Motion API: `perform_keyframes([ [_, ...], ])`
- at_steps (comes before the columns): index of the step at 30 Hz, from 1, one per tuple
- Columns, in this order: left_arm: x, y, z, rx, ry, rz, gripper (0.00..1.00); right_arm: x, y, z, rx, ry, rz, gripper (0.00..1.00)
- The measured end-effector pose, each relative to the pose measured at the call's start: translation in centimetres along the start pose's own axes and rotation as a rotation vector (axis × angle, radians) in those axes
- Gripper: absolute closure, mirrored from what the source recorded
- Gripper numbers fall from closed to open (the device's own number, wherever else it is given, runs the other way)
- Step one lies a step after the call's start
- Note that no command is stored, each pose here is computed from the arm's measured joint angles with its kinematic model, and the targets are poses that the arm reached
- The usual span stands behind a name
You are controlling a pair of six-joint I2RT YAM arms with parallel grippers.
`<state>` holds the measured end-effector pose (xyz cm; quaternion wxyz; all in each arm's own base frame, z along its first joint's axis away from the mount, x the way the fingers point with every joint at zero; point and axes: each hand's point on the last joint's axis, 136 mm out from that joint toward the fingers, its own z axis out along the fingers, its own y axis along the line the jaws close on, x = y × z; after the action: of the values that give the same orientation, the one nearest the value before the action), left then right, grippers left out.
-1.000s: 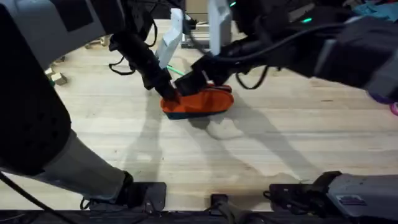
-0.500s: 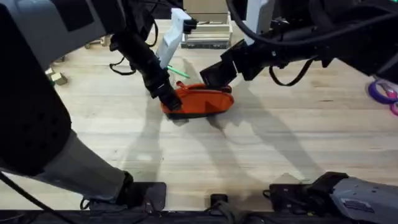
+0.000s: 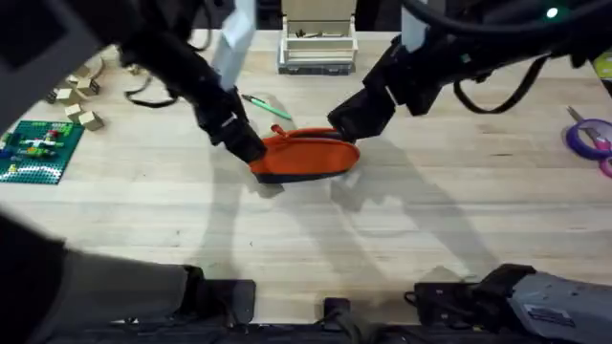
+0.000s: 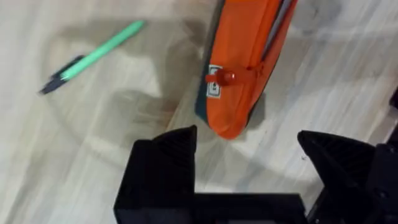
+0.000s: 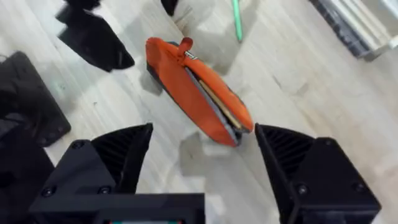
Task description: Unzip the bag, pick up the pens from the table one at a time and place them inside, then zip the bag closed.
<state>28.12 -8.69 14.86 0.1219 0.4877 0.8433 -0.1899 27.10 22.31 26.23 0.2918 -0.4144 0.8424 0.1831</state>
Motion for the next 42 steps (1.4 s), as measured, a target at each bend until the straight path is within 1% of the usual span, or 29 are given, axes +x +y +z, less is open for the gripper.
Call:
perform_keyframes([
  [3,0.0,0.1,-2.3,-0.073,-0.044,0.000,0.006,-0.4,0.0,-0.3,0.004,-0.011,-0.058,0.005],
  [7,0.6,0.3,-4.8,-0.155,-0.087,-0.019,0.005,-0.5,-0.1,-0.3,0.008,-0.015,-0.179,0.005],
  [10,1.2,0.5,-6.0,-0.195,-0.105,-0.041,0.006,-1.2,-0.3,-0.3,0.024,-0.041,-0.301,0.004],
  [13,1.5,0.6,-6.6,-0.215,-0.113,-0.057,0.006,-2.3,-0.6,-0.4,0.048,-0.077,-0.412,0.004],
  [15,1.7,0.8,-6.7,-0.219,-0.114,-0.063,0.006,-2.7,-0.7,-0.5,0.058,-0.093,-0.463,0.004],
  [21,1.7,0.8,-6.7,-0.220,-0.114,-0.066,0.006,-3.0,-0.2,-0.4,0.033,-0.114,-0.531,0.004],
  [29,1.7,0.8,-6.7,-0.220,-0.114,-0.066,0.005,-3.0,-0.1,0.0,0.015,-0.111,-0.548,0.007],
  [30,1.7,0.8,-6.7,-0.220,-0.114,-0.066,0.005,-3.0,-0.1,0.0,0.015,-0.111,-0.553,0.078],
  [31,1.7,0.8,-6.7,-0.220,-0.114,-0.066,0.005,-2.9,0.0,0.0,0.013,-0.111,-0.554,0.230],
  [33,1.7,0.8,-6.7,-0.220,-0.114,-0.066,0.006,-2.9,0.0,0.0,0.011,-0.111,-0.553,0.432],
  [35,1.7,0.8,-6.7,-0.220,-0.114,-0.066,0.006,-2.9,0.2,0.0,0.001,-0.113,-0.556,0.703],
  [36,1.7,0.8,-6.7,-0.220,-0.114,-0.066,0.006,-2.9,0.4,0.0,-0.010,-0.117,-0.555,0.857],
  [37,1.7,0.8,-6.7,-0.220,-0.114,-0.066,0.006,-2.9,0.6,0.0,-0.020,-0.121,-0.552,0.935],
  [38,1.7,0.8,-6.7,-0.220,-0.114,-0.066,0.006,-2.9,0.8,0.0,-0.031,-0.125,-0.552,0.962],
  [42,1.7,0.8,-6.7,-0.220,-0.114,-0.066,0.006,-2.8,1.2,0.0,-0.053,-0.127,-0.550,0.970],
])
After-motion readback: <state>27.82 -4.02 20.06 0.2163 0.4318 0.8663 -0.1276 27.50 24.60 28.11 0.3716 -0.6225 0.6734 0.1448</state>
